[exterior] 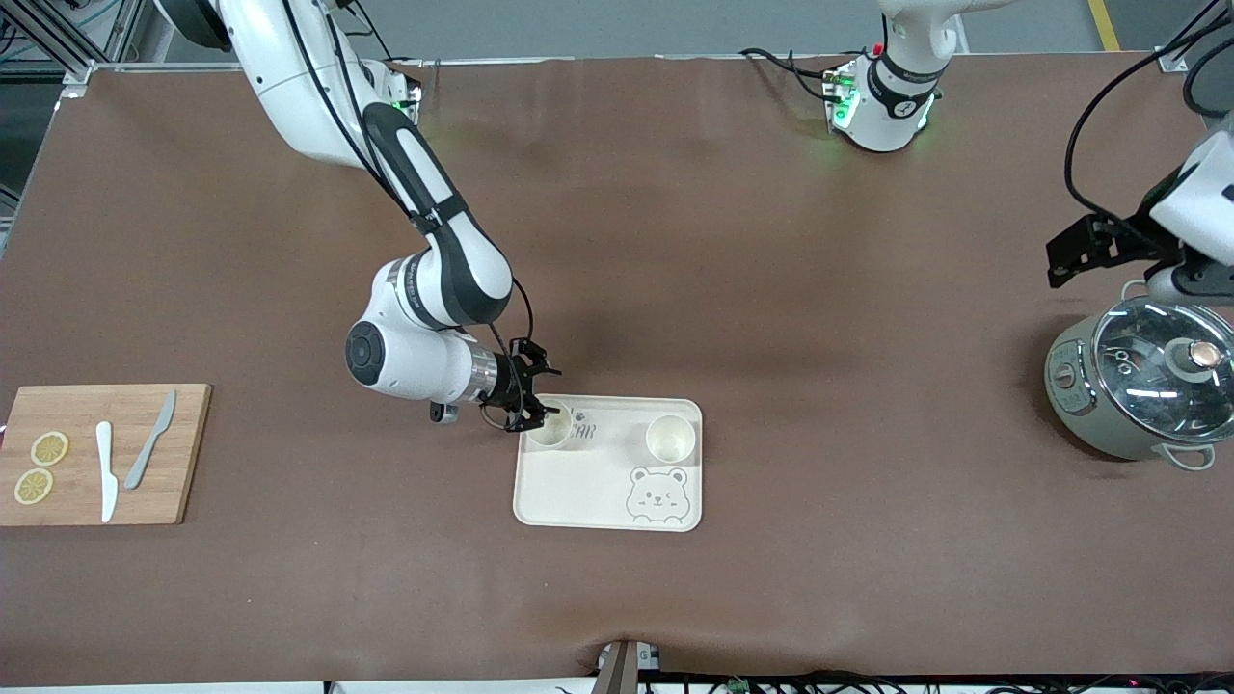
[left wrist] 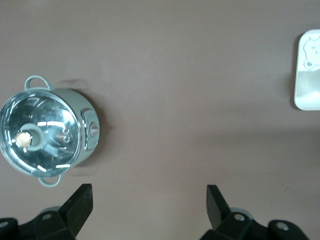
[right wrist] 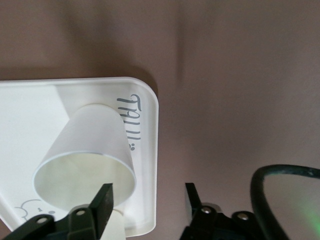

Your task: Place white IKEA cup upright on tray with both arms

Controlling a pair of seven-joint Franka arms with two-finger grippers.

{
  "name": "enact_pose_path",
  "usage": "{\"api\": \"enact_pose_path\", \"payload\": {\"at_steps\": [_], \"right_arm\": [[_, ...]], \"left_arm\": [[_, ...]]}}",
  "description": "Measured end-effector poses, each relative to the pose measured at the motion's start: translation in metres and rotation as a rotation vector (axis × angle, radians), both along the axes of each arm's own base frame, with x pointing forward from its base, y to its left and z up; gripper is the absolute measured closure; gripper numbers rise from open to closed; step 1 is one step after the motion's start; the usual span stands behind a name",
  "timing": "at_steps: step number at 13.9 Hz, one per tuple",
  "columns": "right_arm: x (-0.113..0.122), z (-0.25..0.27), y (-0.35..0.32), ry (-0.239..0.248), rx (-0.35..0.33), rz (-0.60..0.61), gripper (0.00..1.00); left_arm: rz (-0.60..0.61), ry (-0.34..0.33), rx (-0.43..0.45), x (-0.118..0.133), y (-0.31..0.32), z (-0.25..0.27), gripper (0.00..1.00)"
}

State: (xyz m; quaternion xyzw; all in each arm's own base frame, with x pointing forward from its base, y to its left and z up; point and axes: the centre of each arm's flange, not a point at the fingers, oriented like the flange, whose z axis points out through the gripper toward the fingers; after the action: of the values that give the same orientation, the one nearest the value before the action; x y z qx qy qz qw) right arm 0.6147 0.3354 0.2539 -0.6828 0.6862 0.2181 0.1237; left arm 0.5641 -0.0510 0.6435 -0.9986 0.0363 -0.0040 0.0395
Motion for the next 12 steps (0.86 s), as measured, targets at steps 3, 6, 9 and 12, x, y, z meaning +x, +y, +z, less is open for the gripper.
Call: {"api": "enact_pose_path", "payload": {"at_steps": [3,6,9,12], "right_arm": [[0.005,0.024,0.003,0.029,-0.032,0.068,0.0],[0.015,0.052,0.0,0.042,-0.017,0.097,0.0],[0.024,0.067,-0.01,0.035,-0.027,0.109,0.0],[0.042,0.08,-0.036,-0.004,-0.012,0.111,0.0]], "left_arm": [[-0.004,0.029,0.015,-0.019,-0.006,0.01,0.0],[-0.006,0.039,-0.003,-0.032,-0.01,0.01,0.0],[0.01,0.037,-0.026,-0.042,-0.002,0.007,0.0],[0.009,0.015,-0.026,-0.054,-0.001,0.007,0.0]]}}
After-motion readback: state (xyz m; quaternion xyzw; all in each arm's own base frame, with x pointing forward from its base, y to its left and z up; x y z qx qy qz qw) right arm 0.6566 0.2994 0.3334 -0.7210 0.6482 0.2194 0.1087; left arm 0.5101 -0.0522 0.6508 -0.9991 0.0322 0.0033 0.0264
